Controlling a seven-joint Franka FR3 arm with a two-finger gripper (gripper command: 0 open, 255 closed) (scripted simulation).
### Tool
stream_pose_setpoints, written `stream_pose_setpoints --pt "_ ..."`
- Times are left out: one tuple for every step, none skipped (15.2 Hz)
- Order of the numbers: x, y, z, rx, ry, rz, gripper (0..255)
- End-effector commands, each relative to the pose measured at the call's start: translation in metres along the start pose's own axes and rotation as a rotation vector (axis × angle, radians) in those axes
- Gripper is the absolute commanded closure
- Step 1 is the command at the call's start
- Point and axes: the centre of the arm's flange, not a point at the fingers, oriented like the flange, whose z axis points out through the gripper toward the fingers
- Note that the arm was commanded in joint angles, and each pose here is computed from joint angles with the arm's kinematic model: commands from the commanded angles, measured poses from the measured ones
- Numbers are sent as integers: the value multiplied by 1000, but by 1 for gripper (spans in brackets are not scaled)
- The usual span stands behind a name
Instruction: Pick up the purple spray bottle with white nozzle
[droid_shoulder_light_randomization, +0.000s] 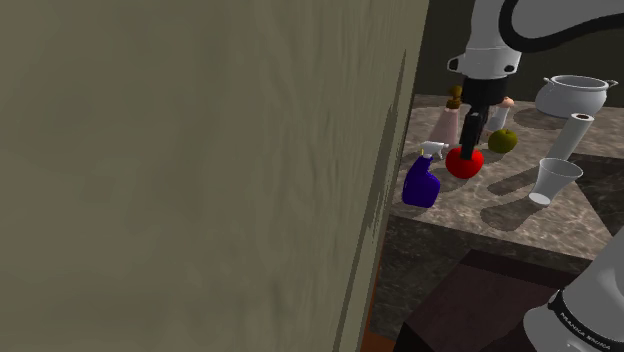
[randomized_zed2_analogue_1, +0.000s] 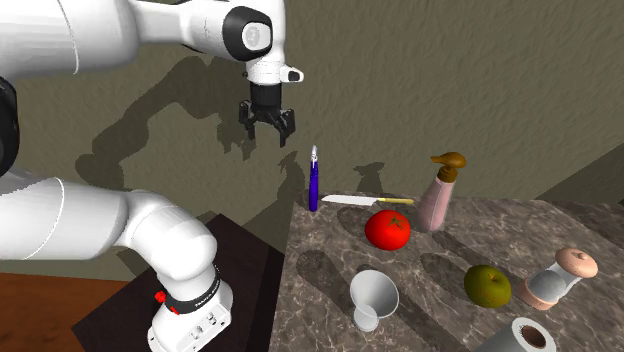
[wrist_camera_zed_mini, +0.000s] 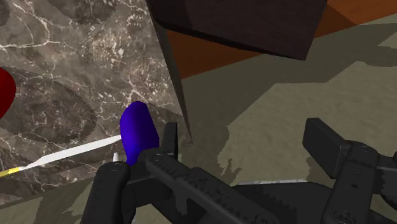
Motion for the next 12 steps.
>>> stream_pose_setpoints --pt "17 18 7 -16 23 -26 0" --pt "25 25 10 -23 34 -38 0" --pt "33 33 12 -30 44 -49 0" --pt "40 41 15 -37 55 -61 0" --pt "48 49 18 -44 65 -73 0" --pt "57 56 20 -51 76 -85 0" --pt "65 64 23 -58 86 -96 0" --pt "73 71 25 -65 97 -108 0" --pt "81 79 27 -72 107 -120 0" --pt "90 86 29 -78 118 -132 0" --pt "97 92 30 -84 127 -141 0" --pt "98 92 35 -84 127 -141 0"
